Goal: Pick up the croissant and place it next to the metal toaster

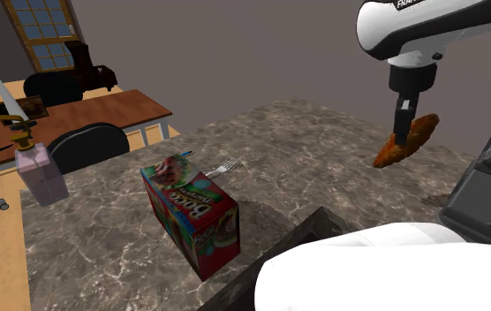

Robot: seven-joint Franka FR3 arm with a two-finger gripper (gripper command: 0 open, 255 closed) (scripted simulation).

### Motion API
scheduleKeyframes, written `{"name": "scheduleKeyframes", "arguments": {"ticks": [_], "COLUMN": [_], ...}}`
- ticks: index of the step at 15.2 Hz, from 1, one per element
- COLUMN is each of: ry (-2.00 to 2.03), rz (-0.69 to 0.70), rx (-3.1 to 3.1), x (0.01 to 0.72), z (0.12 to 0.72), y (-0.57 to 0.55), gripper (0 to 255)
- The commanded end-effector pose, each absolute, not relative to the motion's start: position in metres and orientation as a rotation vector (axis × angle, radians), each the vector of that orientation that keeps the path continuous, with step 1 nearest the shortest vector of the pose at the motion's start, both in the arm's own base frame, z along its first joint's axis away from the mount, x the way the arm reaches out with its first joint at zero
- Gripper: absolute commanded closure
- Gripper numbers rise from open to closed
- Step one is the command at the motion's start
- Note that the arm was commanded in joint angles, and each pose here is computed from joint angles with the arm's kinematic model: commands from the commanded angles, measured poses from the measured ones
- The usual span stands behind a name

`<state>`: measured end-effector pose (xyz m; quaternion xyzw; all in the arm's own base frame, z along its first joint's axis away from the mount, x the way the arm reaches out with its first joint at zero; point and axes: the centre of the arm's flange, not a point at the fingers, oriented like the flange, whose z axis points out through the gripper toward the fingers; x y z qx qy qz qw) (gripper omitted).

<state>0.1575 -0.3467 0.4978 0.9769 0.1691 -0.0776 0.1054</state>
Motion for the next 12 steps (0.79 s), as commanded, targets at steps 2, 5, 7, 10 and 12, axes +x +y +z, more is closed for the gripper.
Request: {"name": "scheduleKeyframes", "arguments": {"ticks": [2, 5, 7, 10, 12], "ry": [0.498, 0.498, 0.498, 0.498, 0.498], "rz": [-0.228, -0.228, -0.228, -0.228, -0.228], "rx": [2.878, 2.878, 2.878, 2.878, 2.878], "x": [0.157, 0.157, 0.157, 0.157, 0.157], "z": [0.482, 0.466, 0.456, 0.44, 0.429], "y": [-0.348, -0.348, -0.348, -0.348, -0.348], "gripper": [255, 255, 255, 255, 255]}}
